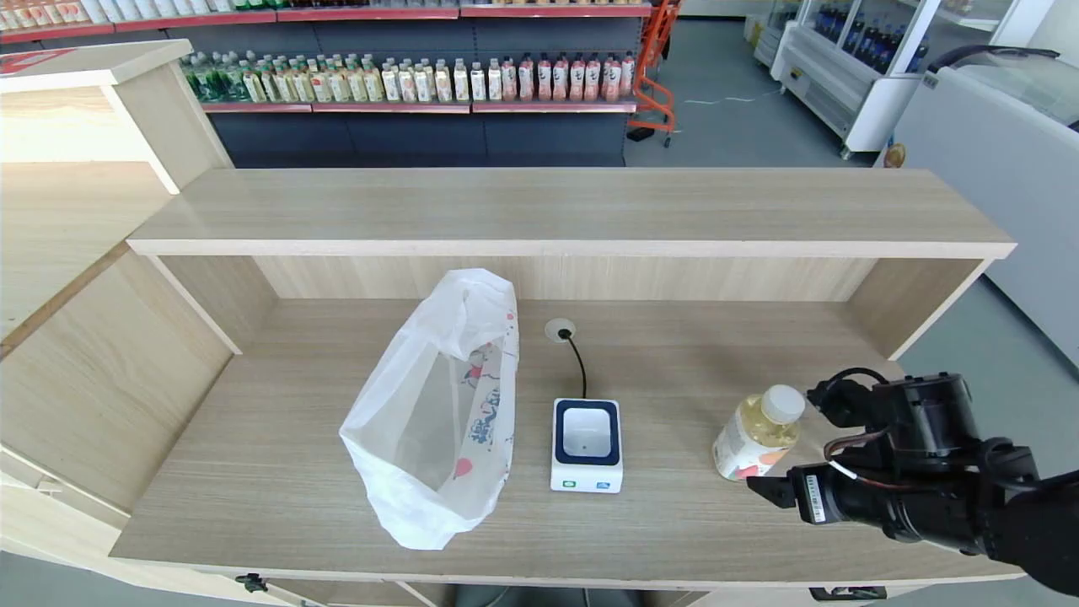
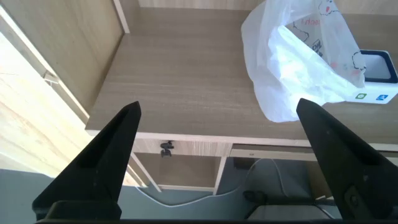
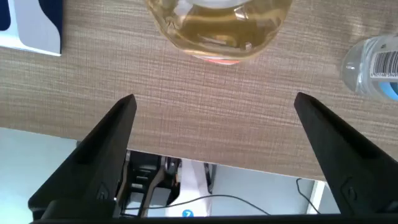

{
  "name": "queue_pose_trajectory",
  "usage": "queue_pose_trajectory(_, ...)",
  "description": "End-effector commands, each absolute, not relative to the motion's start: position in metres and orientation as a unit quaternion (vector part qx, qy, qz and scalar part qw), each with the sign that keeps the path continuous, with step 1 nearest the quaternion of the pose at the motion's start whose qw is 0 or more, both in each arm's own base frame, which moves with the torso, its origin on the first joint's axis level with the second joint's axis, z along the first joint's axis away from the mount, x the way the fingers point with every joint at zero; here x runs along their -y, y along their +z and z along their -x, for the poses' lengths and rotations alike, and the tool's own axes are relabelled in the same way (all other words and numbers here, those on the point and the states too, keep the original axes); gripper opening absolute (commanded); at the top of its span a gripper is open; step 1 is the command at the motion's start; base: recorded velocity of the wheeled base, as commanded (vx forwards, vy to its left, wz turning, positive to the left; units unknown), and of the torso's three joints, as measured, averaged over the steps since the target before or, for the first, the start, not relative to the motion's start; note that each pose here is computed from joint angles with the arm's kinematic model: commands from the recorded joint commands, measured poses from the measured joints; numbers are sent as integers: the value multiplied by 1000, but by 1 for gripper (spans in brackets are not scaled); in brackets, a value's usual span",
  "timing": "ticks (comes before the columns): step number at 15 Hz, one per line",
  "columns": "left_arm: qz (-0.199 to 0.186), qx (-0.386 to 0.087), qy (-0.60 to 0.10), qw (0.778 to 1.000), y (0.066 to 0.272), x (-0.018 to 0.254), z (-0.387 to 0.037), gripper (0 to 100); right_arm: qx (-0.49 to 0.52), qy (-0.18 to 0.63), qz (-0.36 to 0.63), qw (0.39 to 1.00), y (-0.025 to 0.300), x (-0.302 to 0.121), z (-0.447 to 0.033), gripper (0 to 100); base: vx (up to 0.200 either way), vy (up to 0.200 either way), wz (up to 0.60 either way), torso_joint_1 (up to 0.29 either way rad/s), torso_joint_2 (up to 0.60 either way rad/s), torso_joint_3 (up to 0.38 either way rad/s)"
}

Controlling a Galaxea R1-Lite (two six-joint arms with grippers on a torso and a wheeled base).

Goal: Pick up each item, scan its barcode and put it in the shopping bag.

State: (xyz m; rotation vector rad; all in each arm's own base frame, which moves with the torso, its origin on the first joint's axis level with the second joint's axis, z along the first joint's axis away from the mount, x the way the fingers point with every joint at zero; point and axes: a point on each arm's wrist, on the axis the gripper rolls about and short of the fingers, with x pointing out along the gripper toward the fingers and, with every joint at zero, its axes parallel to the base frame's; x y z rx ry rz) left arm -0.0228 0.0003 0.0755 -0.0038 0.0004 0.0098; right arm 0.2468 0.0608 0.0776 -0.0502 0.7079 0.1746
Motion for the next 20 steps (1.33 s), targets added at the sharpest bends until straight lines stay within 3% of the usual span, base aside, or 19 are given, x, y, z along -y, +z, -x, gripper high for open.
queue_pose_trajectory(1,2,0,5,1000,75,0,23,100,-365,94,34,926,42,-72,-263,100,0,0,0,0,0,0)
queue_pose_trajectory(9,2,0,5,1000,75,0,23,100,-268,114,35,956,23,-88,-291,100,0,0,0,0,0,0)
queue_pose_trajectory(20,2,0,5,1000,75,0,23,100,-184,118,41,975,36,-95,-313,100,0,0,0,0,0,0)
